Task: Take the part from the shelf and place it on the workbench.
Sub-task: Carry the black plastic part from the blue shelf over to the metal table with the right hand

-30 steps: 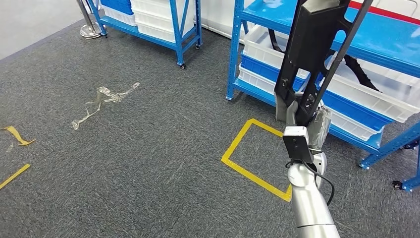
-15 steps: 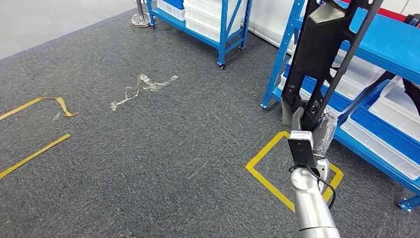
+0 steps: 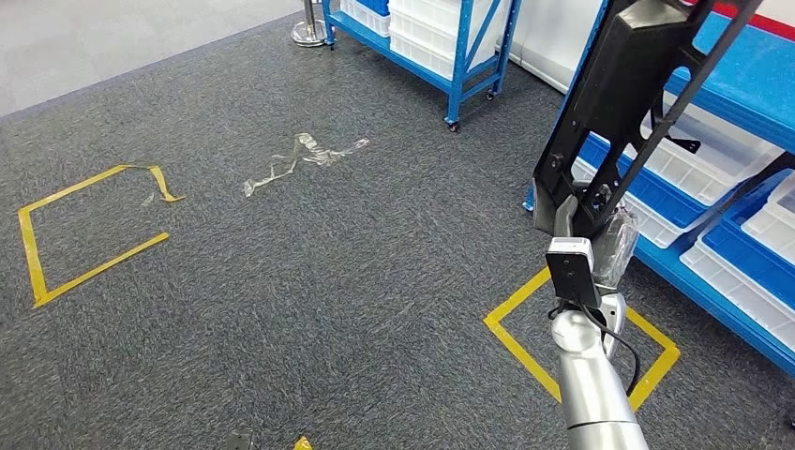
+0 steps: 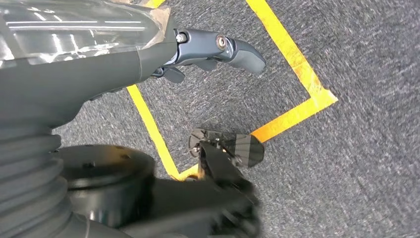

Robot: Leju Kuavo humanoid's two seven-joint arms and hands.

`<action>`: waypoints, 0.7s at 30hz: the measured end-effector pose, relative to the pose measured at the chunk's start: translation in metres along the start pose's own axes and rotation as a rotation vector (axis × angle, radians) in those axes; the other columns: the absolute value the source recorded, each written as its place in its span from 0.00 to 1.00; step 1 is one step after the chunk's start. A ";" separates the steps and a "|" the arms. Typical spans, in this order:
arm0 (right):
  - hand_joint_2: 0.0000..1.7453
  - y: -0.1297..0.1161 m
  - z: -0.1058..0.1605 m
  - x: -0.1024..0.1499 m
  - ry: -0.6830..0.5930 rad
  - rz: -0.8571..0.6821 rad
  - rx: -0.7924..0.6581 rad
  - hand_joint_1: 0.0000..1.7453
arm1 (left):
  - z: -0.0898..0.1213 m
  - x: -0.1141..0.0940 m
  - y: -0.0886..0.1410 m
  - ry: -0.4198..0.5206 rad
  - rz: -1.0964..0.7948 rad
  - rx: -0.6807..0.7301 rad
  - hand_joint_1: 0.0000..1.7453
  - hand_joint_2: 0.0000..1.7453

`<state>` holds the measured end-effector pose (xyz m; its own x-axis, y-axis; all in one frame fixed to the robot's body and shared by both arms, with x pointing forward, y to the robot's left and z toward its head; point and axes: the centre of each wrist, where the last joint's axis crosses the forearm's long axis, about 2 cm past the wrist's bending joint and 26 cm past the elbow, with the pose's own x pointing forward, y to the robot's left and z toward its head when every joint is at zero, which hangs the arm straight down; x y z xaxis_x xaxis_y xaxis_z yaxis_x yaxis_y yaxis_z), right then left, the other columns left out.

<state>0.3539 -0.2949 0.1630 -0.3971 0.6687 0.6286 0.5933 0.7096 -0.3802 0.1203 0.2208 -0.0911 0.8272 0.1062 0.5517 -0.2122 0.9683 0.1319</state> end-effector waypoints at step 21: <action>1.00 -0.016 0.040 0.009 0.044 -0.012 -0.007 1.00 | -0.003 0.001 0.009 -0.024 -0.100 -0.014 0.00 1.00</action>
<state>0.3127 -0.2910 0.1478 -0.3727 0.6500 0.6622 0.5940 0.7154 -0.3678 0.1211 0.2301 -0.0920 0.8309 0.0039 0.5564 -0.1224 0.9768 0.1759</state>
